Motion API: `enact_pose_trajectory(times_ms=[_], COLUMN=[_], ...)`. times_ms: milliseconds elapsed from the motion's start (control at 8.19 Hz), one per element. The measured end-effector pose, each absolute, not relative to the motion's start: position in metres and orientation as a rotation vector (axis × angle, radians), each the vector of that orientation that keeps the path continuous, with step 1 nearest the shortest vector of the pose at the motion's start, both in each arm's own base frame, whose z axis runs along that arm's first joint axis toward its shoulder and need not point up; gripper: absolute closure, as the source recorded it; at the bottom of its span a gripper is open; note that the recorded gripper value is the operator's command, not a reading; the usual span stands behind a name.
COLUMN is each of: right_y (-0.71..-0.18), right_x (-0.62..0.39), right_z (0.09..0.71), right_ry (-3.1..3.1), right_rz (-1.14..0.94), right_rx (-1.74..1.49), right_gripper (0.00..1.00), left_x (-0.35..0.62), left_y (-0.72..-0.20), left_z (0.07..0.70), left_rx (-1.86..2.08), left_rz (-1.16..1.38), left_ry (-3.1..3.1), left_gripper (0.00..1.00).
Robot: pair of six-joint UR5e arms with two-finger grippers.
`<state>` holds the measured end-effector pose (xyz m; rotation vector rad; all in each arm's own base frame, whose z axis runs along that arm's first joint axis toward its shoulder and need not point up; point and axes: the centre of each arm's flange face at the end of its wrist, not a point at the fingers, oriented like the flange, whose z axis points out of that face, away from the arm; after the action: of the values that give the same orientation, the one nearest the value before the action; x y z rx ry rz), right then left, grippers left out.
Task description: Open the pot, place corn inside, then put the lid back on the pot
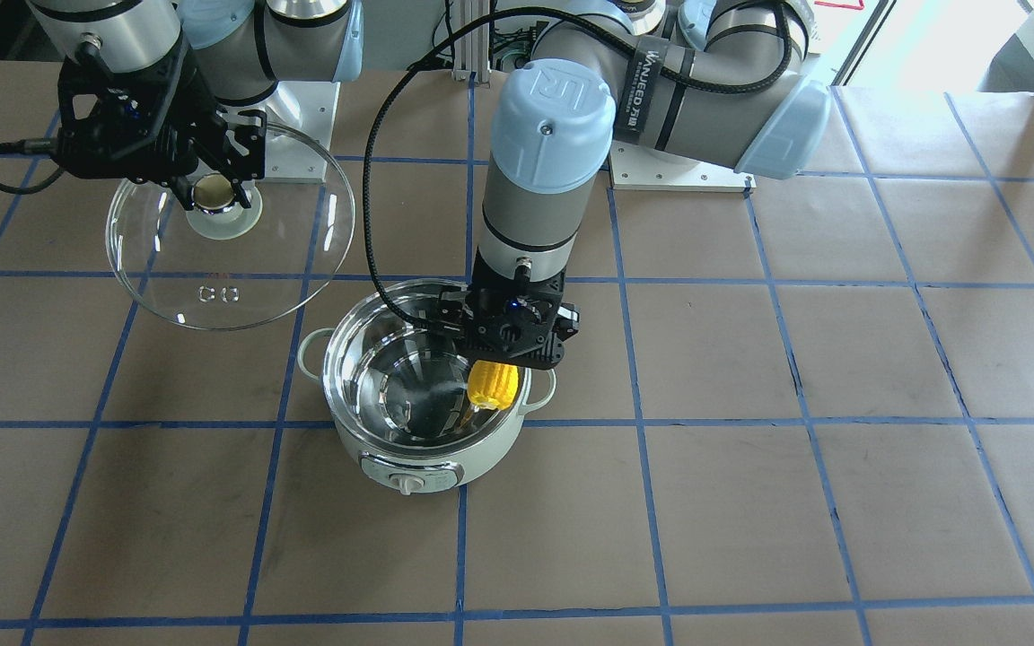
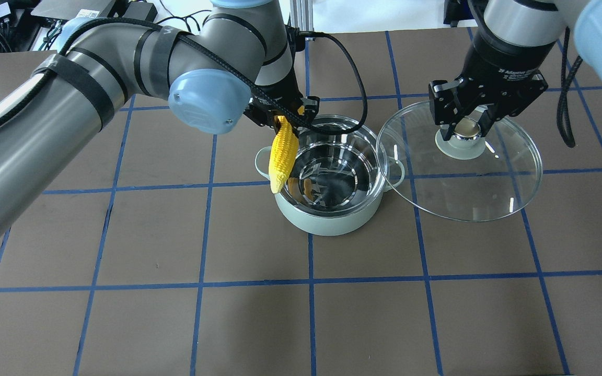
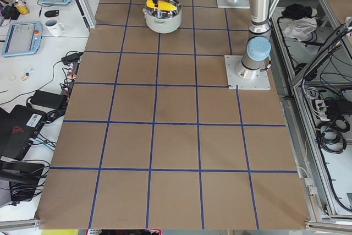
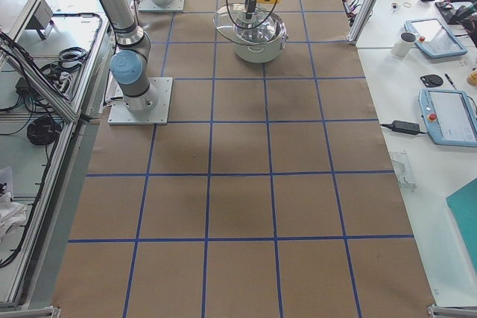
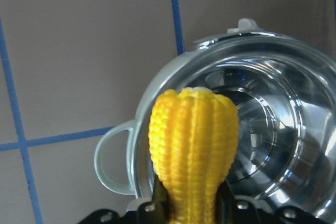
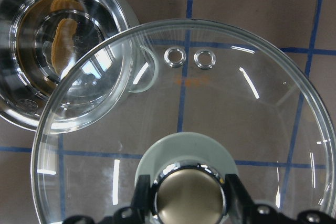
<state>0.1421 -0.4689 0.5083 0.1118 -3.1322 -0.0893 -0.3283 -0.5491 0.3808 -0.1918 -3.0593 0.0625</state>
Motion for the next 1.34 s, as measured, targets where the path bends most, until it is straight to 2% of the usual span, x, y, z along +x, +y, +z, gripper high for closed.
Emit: enact_pose_trajectory(times_ms=[489, 855, 977, 1099, 1221, 1344], right_y=[-0.451, -0.457, -0.458, -0.459, -0.46, -0.462], right_x=[0.135, 0.131, 0.128, 0.124, 0.122, 0.12], right_z=[0.507, 0.509, 0.509, 0.508, 0.507, 0.507], right_ry=[-3.13, -3.109, -3.097, -3.095, -3.099, -3.103], right_rz=[-0.206, -0.162, -0.158, -0.166, -0.161, -0.151], right_rx=[0.161, 0.232, 0.284, 0.321, 0.34, 0.347], right_gripper=[1.0, 1.0, 1.0, 1.0, 1.0, 1.0], left_x=[-0.368, -0.384, -0.388, -0.39, -0.393, -0.397], left_y=[-0.538, -0.555, -0.56, -0.562, -0.565, -0.567], left_z=[0.335, 0.296, 0.296, 0.296, 0.288, 0.275], left_rx=[-0.128, -0.079, -0.075, -0.067, -0.057, -0.053], left_rz=[-0.116, -0.097, -0.075, -0.065, -0.072, -0.089], left_ry=[-3.034, -3.031, -3.027, -3.024, -3.026, -3.032], left_gripper=[1.0, 0.97, 0.63, 0.46, 0.12, 0.11])
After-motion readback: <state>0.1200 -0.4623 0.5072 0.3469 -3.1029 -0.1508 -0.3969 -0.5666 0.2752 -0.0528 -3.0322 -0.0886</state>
